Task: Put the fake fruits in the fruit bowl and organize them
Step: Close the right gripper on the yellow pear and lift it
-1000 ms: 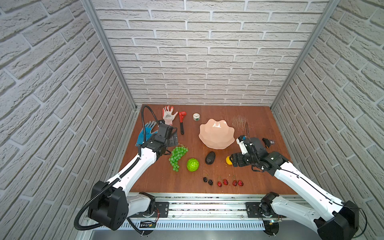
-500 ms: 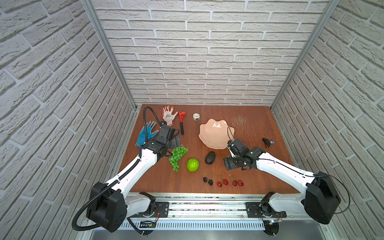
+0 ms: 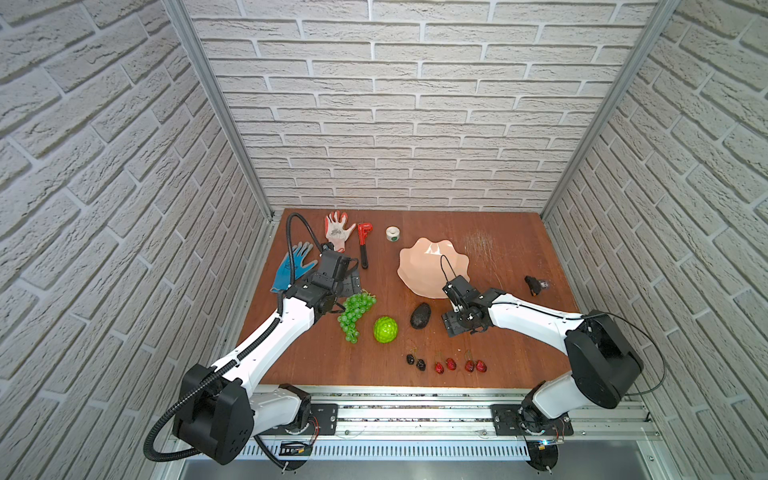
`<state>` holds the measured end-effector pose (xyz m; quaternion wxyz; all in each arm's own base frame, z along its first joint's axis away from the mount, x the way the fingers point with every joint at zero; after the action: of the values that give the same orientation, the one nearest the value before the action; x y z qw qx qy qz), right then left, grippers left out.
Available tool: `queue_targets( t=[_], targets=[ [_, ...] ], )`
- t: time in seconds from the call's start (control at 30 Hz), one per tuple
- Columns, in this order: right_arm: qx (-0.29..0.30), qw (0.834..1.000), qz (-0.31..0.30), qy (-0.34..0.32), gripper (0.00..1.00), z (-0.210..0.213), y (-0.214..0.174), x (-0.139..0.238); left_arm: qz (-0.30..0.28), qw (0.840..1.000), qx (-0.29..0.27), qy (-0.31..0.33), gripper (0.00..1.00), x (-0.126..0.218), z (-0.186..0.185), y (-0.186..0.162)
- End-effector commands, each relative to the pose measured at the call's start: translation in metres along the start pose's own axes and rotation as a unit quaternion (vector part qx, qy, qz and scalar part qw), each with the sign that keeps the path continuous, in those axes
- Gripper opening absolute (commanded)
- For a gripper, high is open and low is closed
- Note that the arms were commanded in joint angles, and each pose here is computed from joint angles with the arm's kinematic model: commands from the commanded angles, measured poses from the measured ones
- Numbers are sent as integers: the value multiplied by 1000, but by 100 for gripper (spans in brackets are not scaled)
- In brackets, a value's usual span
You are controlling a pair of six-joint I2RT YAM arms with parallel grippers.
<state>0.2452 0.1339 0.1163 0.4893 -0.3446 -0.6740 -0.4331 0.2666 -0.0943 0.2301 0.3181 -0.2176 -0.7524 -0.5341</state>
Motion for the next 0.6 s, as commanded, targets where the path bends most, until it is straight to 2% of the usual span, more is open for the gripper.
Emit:
queue_targets(
  t=[0.0,0.57],
  targets=[
    [-6,1000,-24,2,77,-2,12,1,-15,1000,9,-8,98,8,-2,5],
    [-8,1000,-23,13,55,-1,7,-5,-21,1000,16,2,98,17,4,6]
  ],
)
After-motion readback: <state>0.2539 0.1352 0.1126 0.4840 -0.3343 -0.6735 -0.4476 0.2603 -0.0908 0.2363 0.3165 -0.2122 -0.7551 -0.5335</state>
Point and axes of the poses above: each gripper's point midway between its finger pads, its own x axis back along the fingers, its own z axis along the line the jaws close on, y = z × x, the point moved 9 cm from there along x, back along the fingers, and after that the axes turned 11 degrees about x, right-handed, at the moved point
